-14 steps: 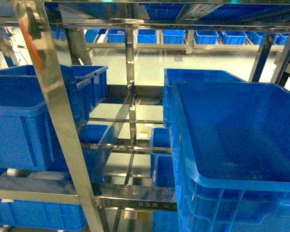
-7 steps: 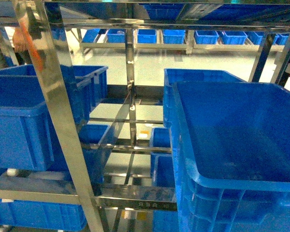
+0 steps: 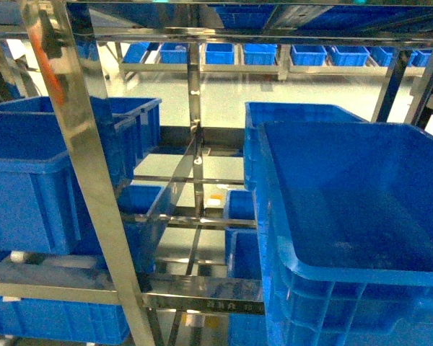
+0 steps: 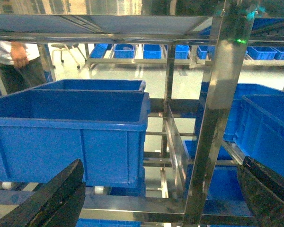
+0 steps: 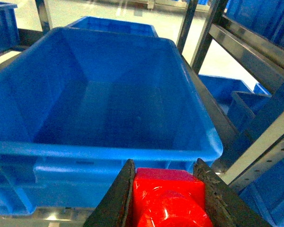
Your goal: Pick red block from blue box to shelf
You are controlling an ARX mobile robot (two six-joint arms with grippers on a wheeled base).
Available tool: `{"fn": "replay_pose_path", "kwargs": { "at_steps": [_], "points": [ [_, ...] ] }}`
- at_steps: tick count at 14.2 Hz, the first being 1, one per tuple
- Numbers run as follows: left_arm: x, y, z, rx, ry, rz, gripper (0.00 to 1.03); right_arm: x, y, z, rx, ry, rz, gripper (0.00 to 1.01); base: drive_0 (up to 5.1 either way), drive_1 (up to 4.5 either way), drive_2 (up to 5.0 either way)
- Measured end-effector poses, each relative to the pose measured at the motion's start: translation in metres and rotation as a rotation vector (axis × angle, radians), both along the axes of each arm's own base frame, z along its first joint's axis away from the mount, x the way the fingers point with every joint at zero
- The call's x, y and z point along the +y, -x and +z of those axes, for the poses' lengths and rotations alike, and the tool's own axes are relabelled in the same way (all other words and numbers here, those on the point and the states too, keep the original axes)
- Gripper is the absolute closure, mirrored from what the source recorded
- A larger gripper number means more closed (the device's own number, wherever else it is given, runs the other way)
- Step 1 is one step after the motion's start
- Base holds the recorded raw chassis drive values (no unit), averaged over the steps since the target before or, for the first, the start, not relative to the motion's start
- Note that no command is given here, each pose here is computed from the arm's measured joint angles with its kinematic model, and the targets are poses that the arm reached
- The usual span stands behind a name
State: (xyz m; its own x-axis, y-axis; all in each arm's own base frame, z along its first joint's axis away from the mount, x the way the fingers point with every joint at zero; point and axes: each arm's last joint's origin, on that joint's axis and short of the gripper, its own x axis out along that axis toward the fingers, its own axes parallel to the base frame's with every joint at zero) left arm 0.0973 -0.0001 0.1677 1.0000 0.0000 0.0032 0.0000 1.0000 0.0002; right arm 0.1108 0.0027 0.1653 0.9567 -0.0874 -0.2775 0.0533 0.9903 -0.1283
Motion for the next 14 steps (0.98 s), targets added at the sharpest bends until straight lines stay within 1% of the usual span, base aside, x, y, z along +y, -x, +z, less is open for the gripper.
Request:
{"fn": "replay_pose_path", "kwargs": {
  "at_steps": [1, 2, 3, 4, 5, 7, 8, 9, 10, 11, 12, 13, 14],
  "points": [
    [0.0, 0.0, 0.0, 0.0, 0.0, 0.001, 0.05, -0.001, -0.012, 0.008, 0.014, -0.007, 0.0, 0.73, 0.0, 0.0, 0.0],
    [0.0, 0.0, 0.0, 0.0, 0.0, 0.0, 0.05, -0.002, -0.026, 0.014, 0.044, -0.026, 0.009, 0.73, 0.0, 0.0, 0.0],
    [0.0, 0.0, 0.0, 0.0, 0.0, 0.0, 0.05, -0.003, -0.043, 0.016, 0.07, -0.053, 0.008, 0.73, 0.0, 0.0, 0.0],
    [0.0, 0.0, 0.0, 0.0, 0.0, 0.0, 0.05, -0.003, -0.063, 0.017, 0.085, -0.077, 0.018, 0.73, 0.0, 0.0, 0.0],
    [0.0, 0.0, 0.0, 0.0, 0.0, 0.0, 0.05, 0.0, -0.085, 0.017, 0.086, -0.093, 0.037, 0.73, 0.0, 0.0, 0.0],
    [0.0, 0.0, 0.0, 0.0, 0.0, 0.0, 0.05, 0.013, -0.125, 0.015, 0.079, -0.097, 0.095, 0.73, 0.0, 0.0, 0.0],
    [0.0, 0.0, 0.0, 0.0, 0.0, 0.0, 0.05, 0.02, -0.144, 0.007, 0.106, -0.094, 0.119, 0.73, 0.0, 0.0, 0.0],
    [0.0, 0.0, 0.0, 0.0, 0.0, 0.0, 0.05, 0.025, -0.161, -0.003, 0.129, -0.081, 0.112, 0.62, 0.0, 0.0, 0.0],
    [0.0, 0.0, 0.0, 0.0, 0.0, 0.0, 0.05, 0.025, -0.172, -0.014, 0.163, -0.07, 0.083, 0.5, 0.0, 0.0, 0.0],
    [0.0, 0.0, 0.0, 0.0, 0.0, 0.0, 0.05, 0.025, -0.172, -0.018, 0.176, -0.066, 0.062, 0.39, 0.0, 0.0, 0.0],
    [0.0, 0.0, 0.0, 0.0, 0.0, 0.0, 0.05, 0.024, -0.167, -0.01, 0.145, -0.069, 0.05, 0.24, 0.0, 0.0, 0.0],
    [0.0, 0.0, 0.0, 0.0, 0.0, 0.0, 0.05, 0.022, -0.156, 0.002, 0.092, -0.074, 0.035, 0.11, 0.0, 0.0, 0.0],
    [0.0, 0.0, 0.0, 0.0, 0.0, 0.0, 0.05, 0.02, -0.141, 0.009, 0.061, -0.084, 0.037, 0.01, 0.0, 0.0, 0.0]
  ]
}}
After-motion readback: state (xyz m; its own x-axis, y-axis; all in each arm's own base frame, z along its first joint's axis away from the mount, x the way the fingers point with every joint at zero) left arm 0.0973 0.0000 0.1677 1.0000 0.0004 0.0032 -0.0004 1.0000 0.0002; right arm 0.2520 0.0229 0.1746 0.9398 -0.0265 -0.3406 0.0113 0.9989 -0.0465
